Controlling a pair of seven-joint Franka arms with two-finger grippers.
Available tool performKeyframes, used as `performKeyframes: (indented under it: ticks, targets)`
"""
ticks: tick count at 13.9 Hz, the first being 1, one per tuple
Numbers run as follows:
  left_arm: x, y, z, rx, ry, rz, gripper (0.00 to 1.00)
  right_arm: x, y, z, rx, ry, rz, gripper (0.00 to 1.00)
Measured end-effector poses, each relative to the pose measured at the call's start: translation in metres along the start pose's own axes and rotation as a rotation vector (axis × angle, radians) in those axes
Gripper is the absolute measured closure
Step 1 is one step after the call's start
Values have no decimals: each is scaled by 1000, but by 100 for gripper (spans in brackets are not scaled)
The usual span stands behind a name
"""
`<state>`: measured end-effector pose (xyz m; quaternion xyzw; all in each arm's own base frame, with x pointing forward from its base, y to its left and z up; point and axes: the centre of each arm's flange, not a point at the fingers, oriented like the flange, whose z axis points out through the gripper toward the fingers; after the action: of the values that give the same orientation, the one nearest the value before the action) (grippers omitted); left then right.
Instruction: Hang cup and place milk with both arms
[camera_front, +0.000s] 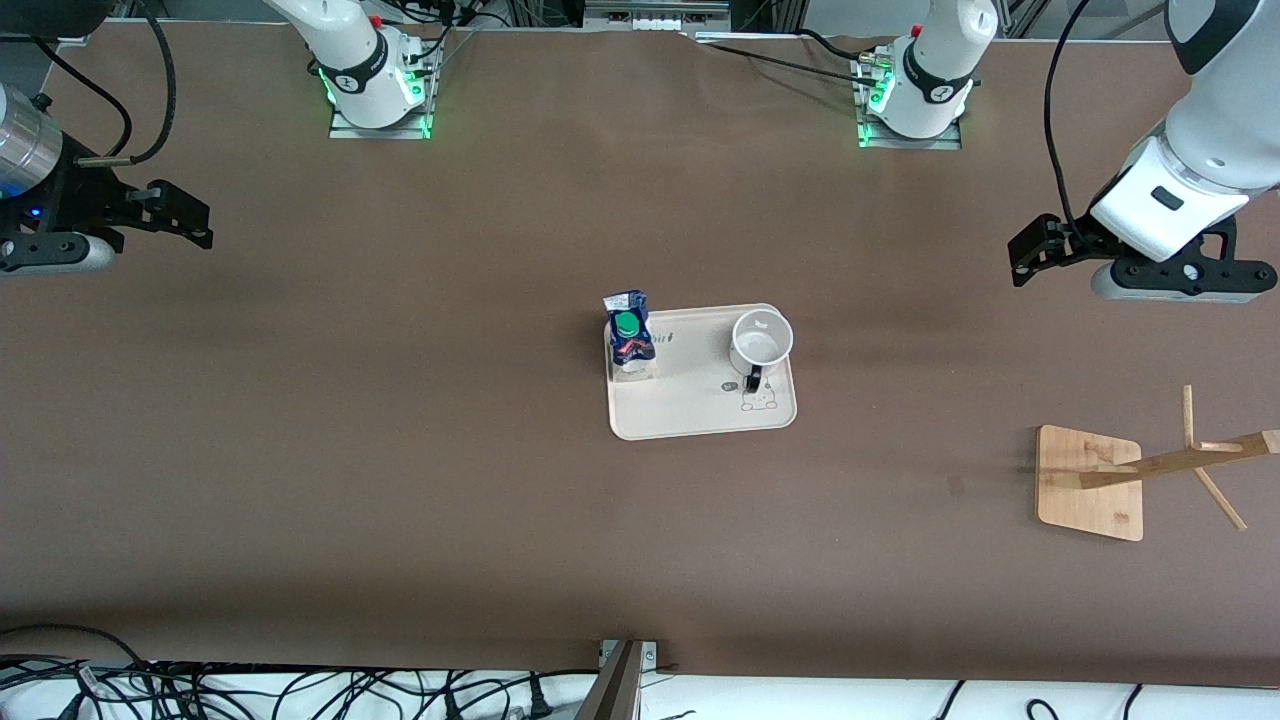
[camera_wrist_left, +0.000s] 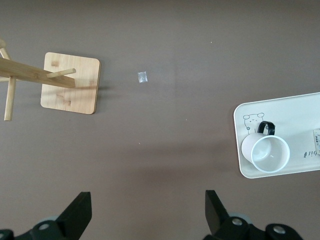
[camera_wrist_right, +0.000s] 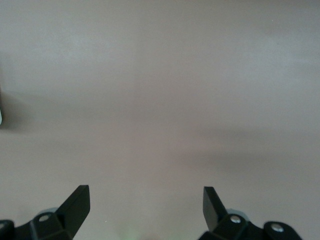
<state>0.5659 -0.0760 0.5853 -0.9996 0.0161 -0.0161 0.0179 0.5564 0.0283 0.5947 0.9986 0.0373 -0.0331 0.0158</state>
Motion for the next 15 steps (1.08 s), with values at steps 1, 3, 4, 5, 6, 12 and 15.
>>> performKeyframes:
  ticks: [1, 3, 4, 5, 6, 12, 15]
  targets:
    - [0, 1, 0, 0, 0, 2, 0, 0, 0, 0, 0, 0, 0, 0]
    - [0, 3, -1, 0, 1, 5, 0, 0, 0, 0, 0, -1, 0, 0]
    - [0, 3, -1, 0, 2, 6, 0, 0, 0, 0, 0, 0, 0, 0]
    - [0, 4, -1, 0, 2, 7, 0, 0, 0, 0, 0, 0, 0, 0]
    - [0, 4, -1, -1, 2, 7, 0, 0, 0, 0, 0, 0, 0, 0]
    - [0, 4, -1, -1, 2, 8, 0, 0, -1, -7, 0, 16, -1, 0]
    - [0, 4, -2, -1, 3, 8, 0, 6, -7, -5, 10, 16, -10, 0]
